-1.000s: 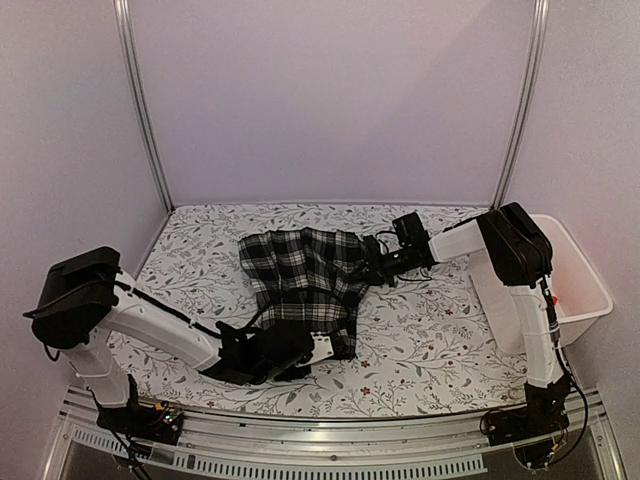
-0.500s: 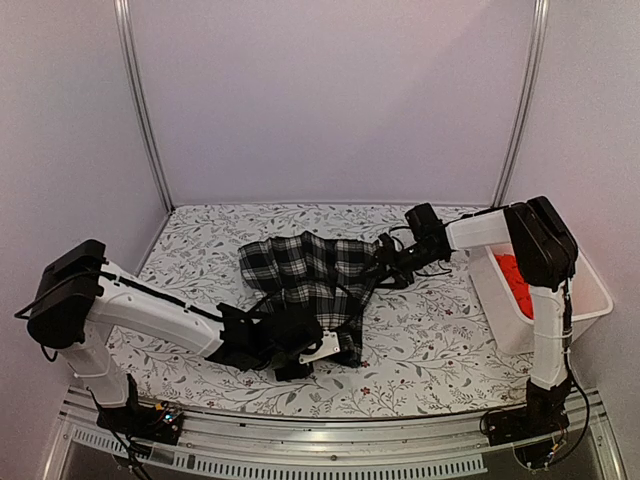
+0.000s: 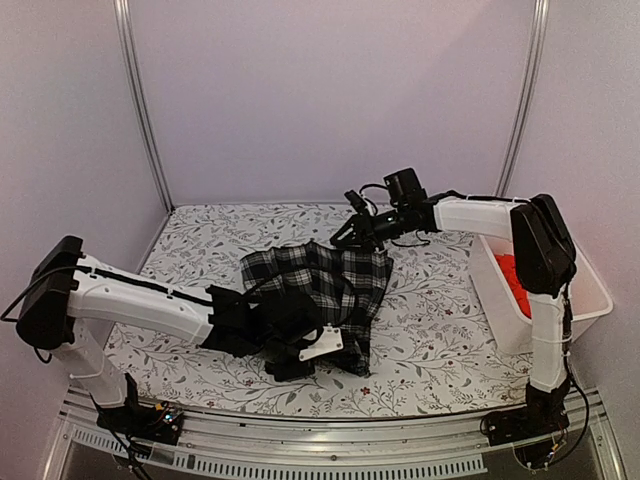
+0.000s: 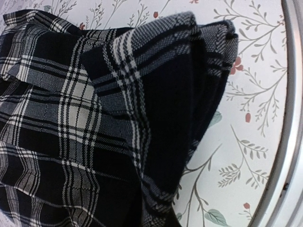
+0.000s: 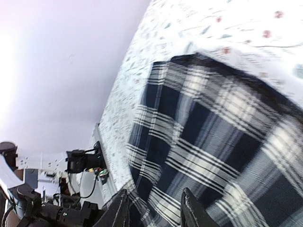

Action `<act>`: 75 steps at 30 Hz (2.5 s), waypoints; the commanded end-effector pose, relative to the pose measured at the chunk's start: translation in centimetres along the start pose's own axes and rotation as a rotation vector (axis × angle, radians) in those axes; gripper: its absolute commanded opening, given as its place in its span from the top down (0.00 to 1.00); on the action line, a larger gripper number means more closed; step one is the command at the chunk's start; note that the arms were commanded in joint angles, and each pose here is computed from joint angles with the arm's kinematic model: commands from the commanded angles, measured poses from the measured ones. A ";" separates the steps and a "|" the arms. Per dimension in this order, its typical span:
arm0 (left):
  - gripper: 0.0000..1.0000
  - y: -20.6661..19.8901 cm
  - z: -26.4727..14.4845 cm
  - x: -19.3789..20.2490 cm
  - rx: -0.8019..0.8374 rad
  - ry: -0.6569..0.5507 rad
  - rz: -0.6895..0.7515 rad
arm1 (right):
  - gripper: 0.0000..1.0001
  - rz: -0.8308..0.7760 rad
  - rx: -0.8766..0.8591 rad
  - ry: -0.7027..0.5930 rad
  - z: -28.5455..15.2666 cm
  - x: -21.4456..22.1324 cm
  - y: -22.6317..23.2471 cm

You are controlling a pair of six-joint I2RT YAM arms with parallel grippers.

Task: Fold and stack the mixed laundry pile
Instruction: Pick up the rectangle-folded skirt from the center of the board, then fold the rectangle-folded T-shirt at the center of the board.

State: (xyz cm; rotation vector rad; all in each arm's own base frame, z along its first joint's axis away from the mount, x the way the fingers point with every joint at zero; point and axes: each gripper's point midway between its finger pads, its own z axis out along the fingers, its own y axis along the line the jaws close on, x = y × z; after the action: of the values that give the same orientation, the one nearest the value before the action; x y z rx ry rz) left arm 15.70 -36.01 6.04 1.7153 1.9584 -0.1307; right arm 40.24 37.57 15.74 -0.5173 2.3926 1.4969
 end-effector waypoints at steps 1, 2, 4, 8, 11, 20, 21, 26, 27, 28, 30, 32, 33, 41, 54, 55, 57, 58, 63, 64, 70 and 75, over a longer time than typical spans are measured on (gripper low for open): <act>1.00 0.6 -2.3 -1.9 0.038 -0.057 -0.032 | 0.69 0.008 -0.201 0.231 7.3 6.5 3.0; 1.00 0.8 -2.7 -2.1 0.043 -0.063 -0.035 | 0.71 0.015 -0.211 0.262 8.2 7.8 2.8; 1.00 1.4 -3.6 -2.9 0.043 -0.084 -0.047 | 0.74 0.058 -0.193 0.326 9.8 11.0 0.6; 1.00 2.8 -6.1 -5.0 0.046 -0.136 -0.053 | 0.77 0.129 -0.149 0.404 11.0 16.4 -3.4; 1.00 4.9 -8.0 -6.6 0.017 -0.158 -0.052 | 0.80 0.118 -0.163 0.475 11.1 19.6 -3.5; 1.00 12.1 -9.6 -6.0 -0.084 -0.153 -0.094 | 0.81 0.080 -0.282 0.646 9.1 26.5 0.7; 1.00 11.9 -9.6 -6.0 -0.073 -0.155 -0.086 | 0.81 0.067 -0.294 0.651 8.8 26.6 1.2; 1.00 9.3 -10.0 -6.6 0.064 -0.201 -0.076 | 0.70 -0.006 -0.239 0.564 8.1 22.4 1.8; 1.00 8.7 -10.2 -6.8 0.089 -0.210 -0.077 | 0.67 -0.021 -0.225 0.531 7.8 20.8 1.9; 1.00 8.2 -10.4 -6.9 0.110 -0.217 -0.074 | 0.64 -0.026 -0.217 0.502 7.6 19.3 2.0; 1.00 7.1 -10.8 -7.1 0.157 -0.231 -0.065 | 0.56 -0.044 -0.200 0.444 7.2 16.5 2.3; 1.00 5.9 -11.3 -7.2 0.203 -0.248 -0.058 | 0.53 -0.069 -0.197 0.392 6.7 13.9 3.0; 1.00 5.4 -11.4 -7.2 0.222 -0.251 -0.055 | 0.52 -0.078 -0.195 0.371 6.5 12.7 3.2; 1.00 4.0 -11.9 -7.7 0.275 -0.262 -0.012 | 0.50 -0.062 -0.137 0.323 8.1 8.9 0.3; 1.00 9.7 -11.4 -8.6 0.132 -0.261 -0.030 | 0.56 -0.025 -0.188 0.647 10.0 24.4 -0.1; 1.00 10.0 -11.1 -8.5 0.126 -0.258 -0.030 | 0.56 -0.035 -0.195 0.655 9.7 24.9 0.3; 1.00 10.3 -10.2 -8.2 0.125 -0.242 -0.026 | 0.56 -0.047 -0.195 0.659 9.2 25.2 0.8; 1.00 10.2 -9.7 -8.0 0.132 -0.233 -0.025 | 0.55 -0.057 -0.189 0.656 9.1 25.1 0.9; 0.98 8.9 -8.2 -7.6 0.201 -0.217 -0.030 | 0.51 -0.115 -0.146 0.564 8.7 20.7 1.7; 0.98 8.6 -7.9 -7.3 0.208 -0.211 -0.032 | 0.50 -0.117 -0.136 0.537 8.5 19.4 1.9; 0.96 8.1 -5.8 -5.6 0.227 -0.157 -0.025 | 0.42 -0.143 -0.121 0.378 6.5 12.3 3.5; 0.95 9.0 -4.4 -5.4 0.244 -0.159 -0.039 | 0.41 -0.115 -0.142 0.270 4.2 8.1 3.6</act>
State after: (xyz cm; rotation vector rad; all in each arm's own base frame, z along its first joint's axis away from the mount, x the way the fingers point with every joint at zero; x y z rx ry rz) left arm 21.23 -37.23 15.59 1.7721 1.9243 -0.5107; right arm 28.53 42.36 9.35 -1.0221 2.5045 1.6412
